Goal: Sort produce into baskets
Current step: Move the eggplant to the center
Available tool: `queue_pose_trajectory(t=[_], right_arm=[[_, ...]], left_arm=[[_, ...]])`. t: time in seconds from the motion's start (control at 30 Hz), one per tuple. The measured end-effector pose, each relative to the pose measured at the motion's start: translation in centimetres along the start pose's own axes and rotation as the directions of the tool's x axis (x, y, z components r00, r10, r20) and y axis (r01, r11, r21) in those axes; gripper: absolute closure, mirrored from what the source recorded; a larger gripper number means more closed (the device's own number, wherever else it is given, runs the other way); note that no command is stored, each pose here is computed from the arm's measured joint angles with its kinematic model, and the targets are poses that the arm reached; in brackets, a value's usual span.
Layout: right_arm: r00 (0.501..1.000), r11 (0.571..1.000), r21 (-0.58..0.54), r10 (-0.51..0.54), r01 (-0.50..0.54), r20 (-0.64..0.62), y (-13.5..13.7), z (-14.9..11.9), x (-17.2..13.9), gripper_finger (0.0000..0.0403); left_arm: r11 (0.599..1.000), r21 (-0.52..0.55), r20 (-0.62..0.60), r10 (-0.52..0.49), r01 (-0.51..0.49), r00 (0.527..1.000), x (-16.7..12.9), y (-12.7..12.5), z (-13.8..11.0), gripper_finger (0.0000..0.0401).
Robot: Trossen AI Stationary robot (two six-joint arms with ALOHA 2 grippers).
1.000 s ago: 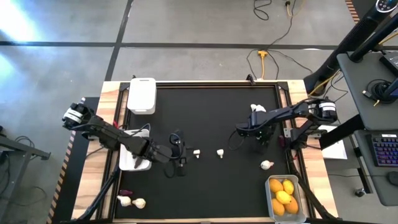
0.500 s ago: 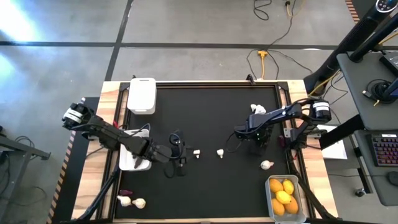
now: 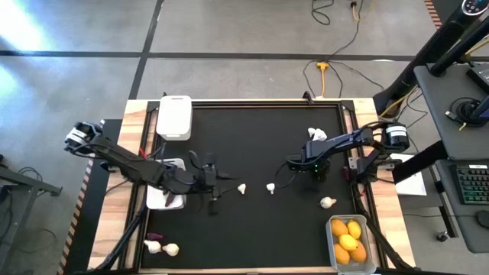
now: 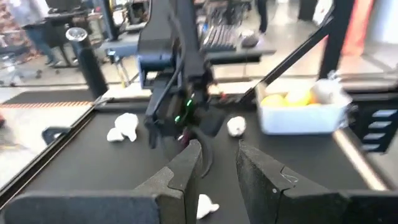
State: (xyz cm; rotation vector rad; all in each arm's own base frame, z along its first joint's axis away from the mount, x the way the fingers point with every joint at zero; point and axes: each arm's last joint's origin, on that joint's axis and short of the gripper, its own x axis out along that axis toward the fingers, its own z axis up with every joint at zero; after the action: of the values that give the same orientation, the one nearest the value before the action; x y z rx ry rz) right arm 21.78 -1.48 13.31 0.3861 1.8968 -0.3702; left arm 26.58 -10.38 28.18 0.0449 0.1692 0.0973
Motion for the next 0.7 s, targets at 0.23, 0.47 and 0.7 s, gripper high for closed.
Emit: queue_pose_trajectory(t=[0.23, 0.47, 0.7], right_arm=[[0.965, 0.988, -0.121, 0.124, -0.098, 0.232, 4.3, 1.8, -4.5, 0.0356], [0.734, 0.951, -0.308, 0.229, -0.028, 0.639, 8.2, 5.5, -9.6, 0.0355], [0.655, 0.949, -0.278, 0.116, 0.149, 0.746, 9.4, 10.6, -8.9, 0.0358]], left_arm=[[0.995, -0.012, 0.112, -0.095, 0.097, 0.989, -2.7, -1.5, 2.0, 0.032], [0.972, 0.175, 0.02, -0.161, 0.155, 0.987, -3.1, -3.6, 0.2, 0.032], [0.98, 0.175, 0.013, -0.096, 0.092, 0.995, -3.3, -3.3, 0.3, 0.032]])
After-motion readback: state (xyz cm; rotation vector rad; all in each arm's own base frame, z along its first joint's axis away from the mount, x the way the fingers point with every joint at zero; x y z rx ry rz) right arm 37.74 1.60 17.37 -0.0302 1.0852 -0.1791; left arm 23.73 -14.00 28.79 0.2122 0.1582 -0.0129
